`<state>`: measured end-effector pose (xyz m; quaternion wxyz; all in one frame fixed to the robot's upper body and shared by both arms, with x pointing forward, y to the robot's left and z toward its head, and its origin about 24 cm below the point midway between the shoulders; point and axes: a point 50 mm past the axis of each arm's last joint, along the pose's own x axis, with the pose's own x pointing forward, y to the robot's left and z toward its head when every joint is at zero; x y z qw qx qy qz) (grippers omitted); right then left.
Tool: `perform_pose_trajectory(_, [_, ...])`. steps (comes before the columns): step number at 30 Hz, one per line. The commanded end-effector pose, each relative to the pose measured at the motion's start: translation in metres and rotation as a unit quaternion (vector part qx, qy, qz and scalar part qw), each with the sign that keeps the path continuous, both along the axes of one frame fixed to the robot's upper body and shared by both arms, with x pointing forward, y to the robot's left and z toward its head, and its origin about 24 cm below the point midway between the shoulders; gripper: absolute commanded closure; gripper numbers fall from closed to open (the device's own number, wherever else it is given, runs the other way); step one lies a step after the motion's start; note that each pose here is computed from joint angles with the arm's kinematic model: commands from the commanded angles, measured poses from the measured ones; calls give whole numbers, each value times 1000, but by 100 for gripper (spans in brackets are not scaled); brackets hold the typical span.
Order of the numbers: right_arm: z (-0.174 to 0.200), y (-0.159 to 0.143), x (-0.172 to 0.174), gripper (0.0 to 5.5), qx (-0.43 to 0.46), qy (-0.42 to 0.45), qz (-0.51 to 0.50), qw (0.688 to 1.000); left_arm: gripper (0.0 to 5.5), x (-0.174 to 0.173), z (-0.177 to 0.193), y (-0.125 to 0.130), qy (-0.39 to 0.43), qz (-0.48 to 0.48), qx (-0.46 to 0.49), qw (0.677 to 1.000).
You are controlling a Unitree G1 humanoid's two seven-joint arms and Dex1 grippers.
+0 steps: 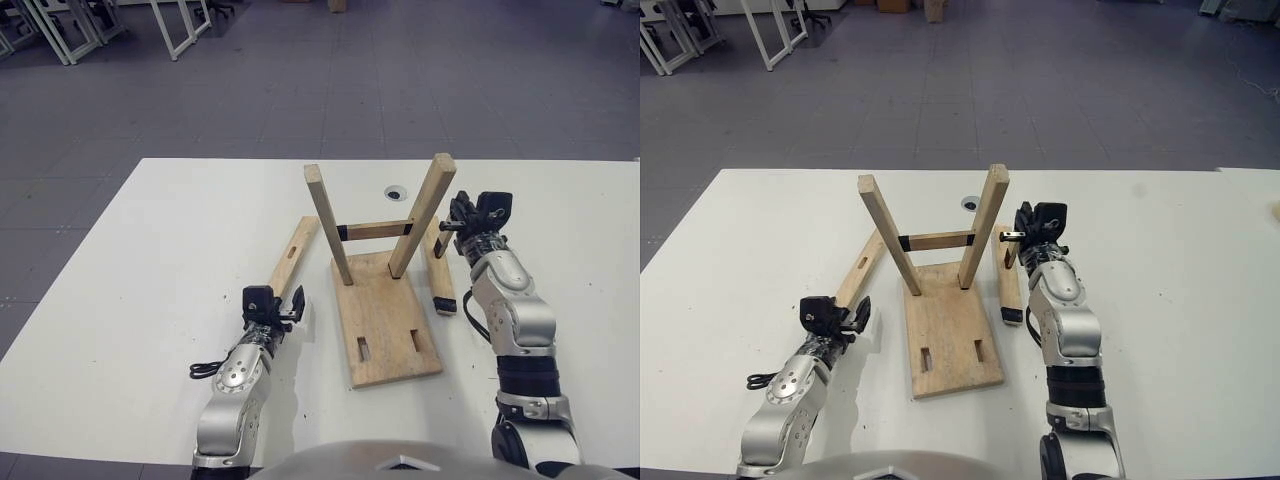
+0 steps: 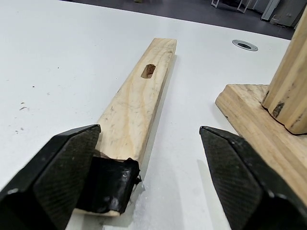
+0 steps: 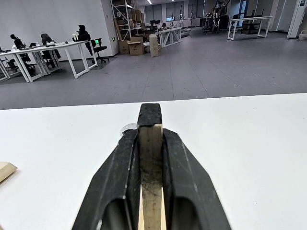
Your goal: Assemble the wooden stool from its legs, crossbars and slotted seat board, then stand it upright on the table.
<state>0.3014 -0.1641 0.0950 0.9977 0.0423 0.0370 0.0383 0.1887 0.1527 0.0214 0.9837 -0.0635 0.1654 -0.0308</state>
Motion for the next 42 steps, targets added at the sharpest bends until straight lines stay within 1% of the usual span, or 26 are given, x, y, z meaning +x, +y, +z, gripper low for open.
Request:
perform_pose_trajectory(1, [-29,-5,-6,508,-14,57,-17,998,167,-2,-5,-1,18,-5,4,1000])
perform_pose_trajectory(6, [-58,-11,-22,508,-33,108,-49,992,167,-3,-6,0,20,-4,6,1000])
perform_pose_trajectory(8, [-63,-14,-30,508,-37,110,-57,992,167,-4,-6,1,22,-3,7,1000])
perform_pose_trajectory(10, [-70,-15,-44,508,-56,97,-37,993,167,-4,-6,2,23,-3,8,1000])
perform_pose_trajectory(11, [-81,-19,-58,508,-62,106,-32,992,167,-4,-6,3,23,-3,8,1000])
perform_pose_trajectory(14, [-106,-36,-88,508,-48,118,-60,990,167,-5,-6,6,25,0,10,1000])
perform_pose_trajectory(16, [-115,-40,-94,508,-38,126,-73,989,167,-5,-6,7,26,-2,12,1000])
perform_pose_trajectory(19, [-119,-40,-93,508,-32,130,-77,988,167,-3,-6,7,27,-6,15,1000])
perform_pose_trajectory(21, [-119,-40,-91,508,-27,129,-77,988,167,-3,-6,7,27,-8,16,999])
perform_pose_trajectory(23, [-109,-37,-86,508,-26,108,-62,992,167,-3,-6,7,26,-10,17,999])
perform_pose_trajectory(27, [-66,-37,-72,508,-50,12,-59,997,167,-3,-7,8,27,-7,15,1000])
perform_pose_trajectory(29, [-46,-37,-75,508,-65,-30,-61,996,167,-2,-7,8,26,-5,15,1000])
perform_pose_trajectory(32, [-35,-37,-84,508,-76,-49,-70,993,167,-1,-6,9,25,-3,15,1000])
perform_pose_trajectory(35, [-30,-38,-85,508,-72,-53,-77,993,167,-1,-6,10,25,-1,15,1000])
perform_pose_trajectory(36, [-28,-38,-84,470,-69,-53,-76,993,167,-1,-7,9,25,-1,15,1000])
perform_pose_trajectory(37, [-27,-37,-83,444,-67,-52,-75,994,167,-1,-7,9,25,-2,15,1000])
perform_pose_trajectory(42, [-27,-37,-82,348,-62,-37,-69,995,167,-2,-7,9,26,-1,15,1000])
